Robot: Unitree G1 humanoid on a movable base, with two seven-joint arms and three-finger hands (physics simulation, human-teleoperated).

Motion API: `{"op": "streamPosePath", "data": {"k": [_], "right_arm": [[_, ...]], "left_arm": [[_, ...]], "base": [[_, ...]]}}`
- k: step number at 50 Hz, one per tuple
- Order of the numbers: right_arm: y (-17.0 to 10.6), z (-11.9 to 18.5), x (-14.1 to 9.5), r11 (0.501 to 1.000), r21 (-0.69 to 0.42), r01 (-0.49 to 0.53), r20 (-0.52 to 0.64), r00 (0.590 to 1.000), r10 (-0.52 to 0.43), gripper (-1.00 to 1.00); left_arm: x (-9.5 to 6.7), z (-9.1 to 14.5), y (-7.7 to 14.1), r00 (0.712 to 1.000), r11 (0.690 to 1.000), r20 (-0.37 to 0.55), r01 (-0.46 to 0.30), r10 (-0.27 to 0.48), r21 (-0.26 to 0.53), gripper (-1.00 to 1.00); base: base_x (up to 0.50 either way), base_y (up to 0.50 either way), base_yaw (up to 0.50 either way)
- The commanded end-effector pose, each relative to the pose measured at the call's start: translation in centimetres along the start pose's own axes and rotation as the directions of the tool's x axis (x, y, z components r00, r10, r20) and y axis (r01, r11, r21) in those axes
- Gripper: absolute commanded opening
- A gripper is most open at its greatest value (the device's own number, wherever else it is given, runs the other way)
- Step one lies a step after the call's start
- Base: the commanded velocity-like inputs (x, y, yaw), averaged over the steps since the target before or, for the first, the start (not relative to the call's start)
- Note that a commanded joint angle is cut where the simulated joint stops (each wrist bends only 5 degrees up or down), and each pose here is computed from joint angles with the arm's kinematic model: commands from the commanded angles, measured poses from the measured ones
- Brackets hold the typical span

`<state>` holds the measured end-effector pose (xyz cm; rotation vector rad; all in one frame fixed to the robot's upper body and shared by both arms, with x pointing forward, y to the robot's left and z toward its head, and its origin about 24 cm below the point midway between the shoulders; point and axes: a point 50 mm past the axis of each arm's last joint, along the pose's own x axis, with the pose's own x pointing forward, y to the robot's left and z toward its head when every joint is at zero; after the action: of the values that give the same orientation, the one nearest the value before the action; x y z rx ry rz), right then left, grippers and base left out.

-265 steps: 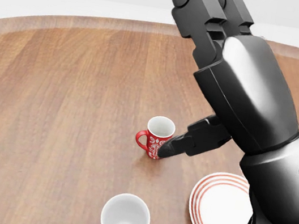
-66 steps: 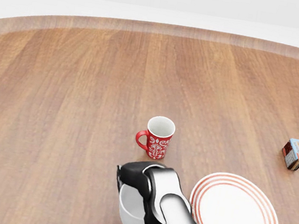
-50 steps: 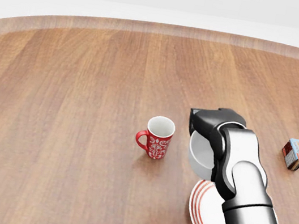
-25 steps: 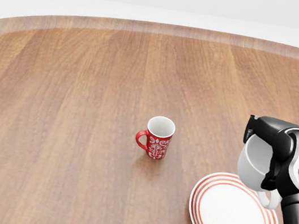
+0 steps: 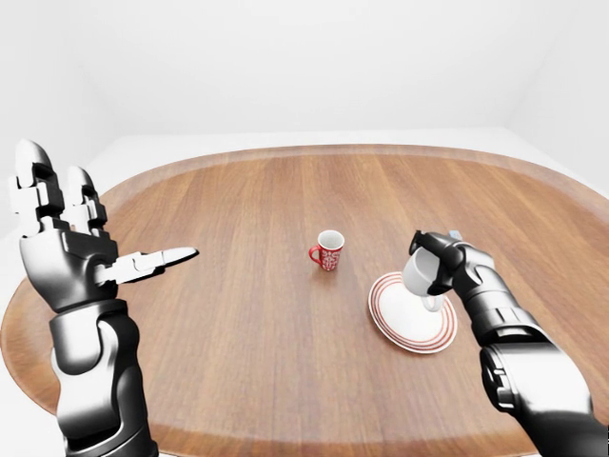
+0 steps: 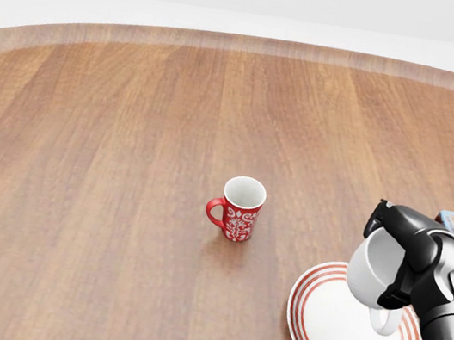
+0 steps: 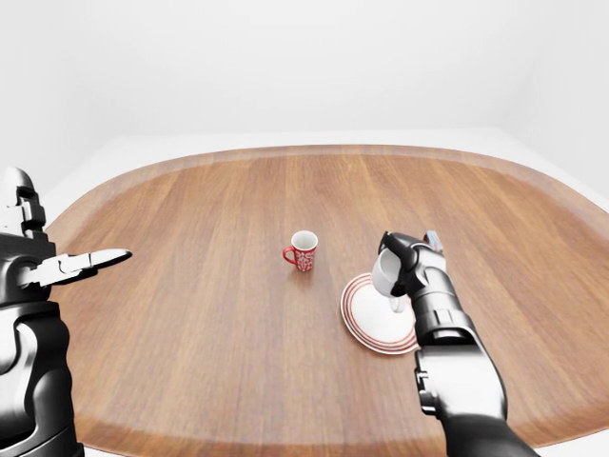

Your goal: Put the white mug on the plate.

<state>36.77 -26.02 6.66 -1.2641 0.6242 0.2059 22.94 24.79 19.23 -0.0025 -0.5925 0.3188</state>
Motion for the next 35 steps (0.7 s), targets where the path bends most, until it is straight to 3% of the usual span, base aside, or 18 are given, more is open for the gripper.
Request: {"op": "streamPosePath", "data": {"k": [1,35], "right_arm": [[4.0,-1.3,0.9,0.996,0.035,-0.080,-0.070,0.994,0.082,-1.00],[7.1,-1.6,0.9,0.991,0.001,-0.136,-0.091,0.987,0.135,-1.00]], "left_arm": [[-0.9,-1.6,-0.7,0.997,1.000,-0.077,0.023,-0.024,-0.014,1.00],[-0.9,-1.6,-0.8,0.997,1.000,-0.076,0.025,-0.026,-0.015,1.00]], "base": [[0.00,0.00,0.00],[0.00,0.00,0.00]]}}
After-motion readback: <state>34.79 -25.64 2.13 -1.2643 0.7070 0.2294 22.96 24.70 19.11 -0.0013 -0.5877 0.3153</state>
